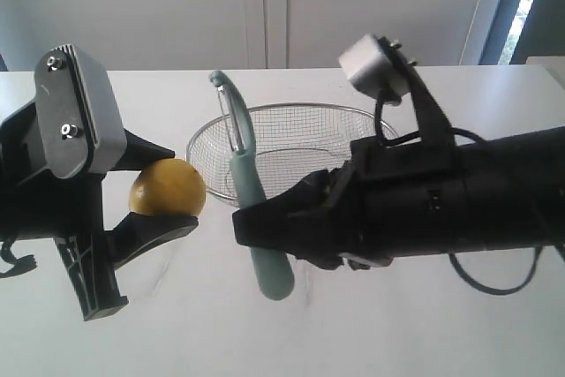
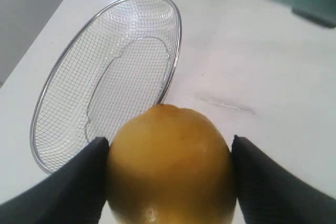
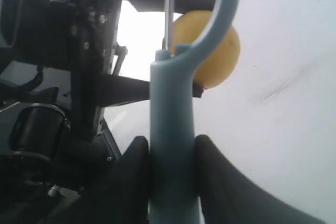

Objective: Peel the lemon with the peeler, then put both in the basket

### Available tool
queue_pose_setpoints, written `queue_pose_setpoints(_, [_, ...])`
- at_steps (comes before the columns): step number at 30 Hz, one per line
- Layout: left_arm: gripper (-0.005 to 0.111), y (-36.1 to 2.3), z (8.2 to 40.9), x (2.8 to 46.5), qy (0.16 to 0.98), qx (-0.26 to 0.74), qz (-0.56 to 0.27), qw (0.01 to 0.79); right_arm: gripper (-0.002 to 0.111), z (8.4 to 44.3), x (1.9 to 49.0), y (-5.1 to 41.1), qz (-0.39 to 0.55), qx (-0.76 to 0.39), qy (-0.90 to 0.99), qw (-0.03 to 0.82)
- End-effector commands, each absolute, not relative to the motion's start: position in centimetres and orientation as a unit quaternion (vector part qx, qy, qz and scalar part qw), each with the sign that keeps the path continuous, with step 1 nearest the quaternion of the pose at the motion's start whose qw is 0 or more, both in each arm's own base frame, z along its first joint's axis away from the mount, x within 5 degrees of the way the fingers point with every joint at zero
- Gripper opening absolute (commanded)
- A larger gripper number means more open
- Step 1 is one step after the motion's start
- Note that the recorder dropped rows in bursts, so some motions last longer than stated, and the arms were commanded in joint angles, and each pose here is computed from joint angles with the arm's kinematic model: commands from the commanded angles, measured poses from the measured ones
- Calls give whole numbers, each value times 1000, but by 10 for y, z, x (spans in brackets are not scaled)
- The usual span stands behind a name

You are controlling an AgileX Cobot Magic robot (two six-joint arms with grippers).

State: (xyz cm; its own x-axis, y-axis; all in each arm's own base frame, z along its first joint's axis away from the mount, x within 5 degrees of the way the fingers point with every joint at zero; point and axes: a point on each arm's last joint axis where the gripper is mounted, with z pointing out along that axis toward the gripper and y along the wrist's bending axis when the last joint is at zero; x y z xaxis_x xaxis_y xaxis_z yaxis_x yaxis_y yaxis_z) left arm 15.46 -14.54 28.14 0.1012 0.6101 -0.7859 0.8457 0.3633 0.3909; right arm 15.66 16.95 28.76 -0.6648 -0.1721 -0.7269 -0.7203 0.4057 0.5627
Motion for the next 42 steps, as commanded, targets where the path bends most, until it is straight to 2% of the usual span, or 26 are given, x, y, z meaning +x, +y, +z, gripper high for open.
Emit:
queue_pose_setpoints(1, [0, -146, 281, 153, 665, 544, -130, 495, 0, 312, 134, 149, 412, -356, 757, 362])
queue_pose_setpoints(4, [0, -146, 281, 153, 665, 544, -131, 494, 0, 326, 124, 132, 373, -328, 767, 405])
queue_pose_setpoints(7, [0, -146, 281, 153, 666, 544, -131, 494, 0, 324, 127, 119, 305, -302, 798, 423])
queue_pose_setpoints(10, [0, -146, 281, 153, 666, 544, -131, 494, 0, 305, 134, 112, 253, -276, 833, 408])
queue_pose_setpoints(15, [0, -146, 281, 153, 666, 544, -131, 494, 0, 256, 154, 114, 230, -205, 871, 383])
queue_pose_setpoints(28, [0, -146, 281, 153, 666, 544, -131, 494, 0, 188, 187, 141, 249, -59, 939, 231])
queue_pose_setpoints(42, [0, -146, 281, 153, 666, 544, -131, 494, 0, 194, 192, 219, 293, -131, 925, 201])
